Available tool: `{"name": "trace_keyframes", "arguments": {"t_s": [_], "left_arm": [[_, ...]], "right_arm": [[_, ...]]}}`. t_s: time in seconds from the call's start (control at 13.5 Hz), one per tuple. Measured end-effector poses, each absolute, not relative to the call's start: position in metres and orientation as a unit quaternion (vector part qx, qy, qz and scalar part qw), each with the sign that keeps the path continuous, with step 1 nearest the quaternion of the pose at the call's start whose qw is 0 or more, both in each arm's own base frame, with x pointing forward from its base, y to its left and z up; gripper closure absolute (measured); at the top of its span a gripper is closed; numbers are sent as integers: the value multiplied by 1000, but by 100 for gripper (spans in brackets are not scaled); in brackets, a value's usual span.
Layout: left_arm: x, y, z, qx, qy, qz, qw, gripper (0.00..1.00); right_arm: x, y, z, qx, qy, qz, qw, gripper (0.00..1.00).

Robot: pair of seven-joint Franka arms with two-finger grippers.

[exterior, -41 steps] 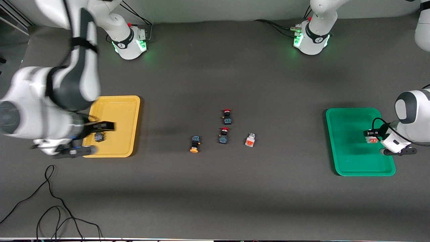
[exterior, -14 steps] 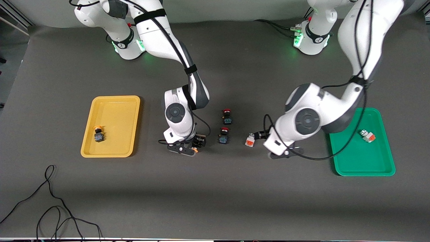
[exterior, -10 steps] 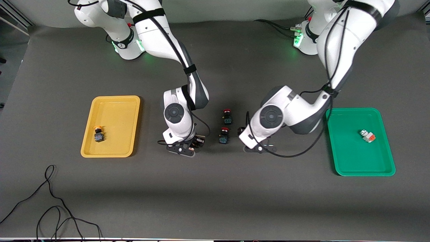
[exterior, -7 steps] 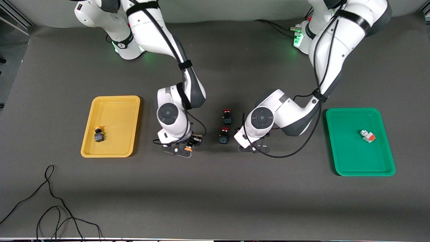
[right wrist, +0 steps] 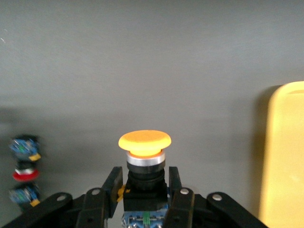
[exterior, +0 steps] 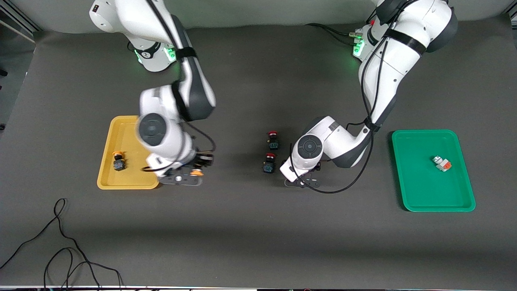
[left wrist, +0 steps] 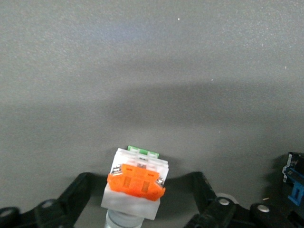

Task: Place green and yellow buttons in trays
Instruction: 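Carry the second buttons to the yellow and green trays respectively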

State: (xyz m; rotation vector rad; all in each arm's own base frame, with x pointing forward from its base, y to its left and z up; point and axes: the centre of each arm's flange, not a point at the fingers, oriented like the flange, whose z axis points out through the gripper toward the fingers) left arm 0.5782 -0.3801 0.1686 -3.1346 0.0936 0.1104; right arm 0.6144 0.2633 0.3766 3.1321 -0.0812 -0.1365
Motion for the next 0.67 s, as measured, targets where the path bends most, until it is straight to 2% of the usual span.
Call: {"name": "trace_keyframes", "arguments": {"t_s": [0.22,0.3,0.52,0.67], "left_arm": [[580,-379,174,-999,22,31,3,48],[581,-379,178,-999,20,30,4,54],[583,-375,181,-999,11,35,14,56],[588,-367,205,-998,4,48,43,57]], "right_arm": [[625,163,406,998,30,-56,7,56],[624,130,406,997,43,-61,9,56],[609,35,401,994,68,-79,9,56],[598,11,388,994,64,-91,2,56]]}}
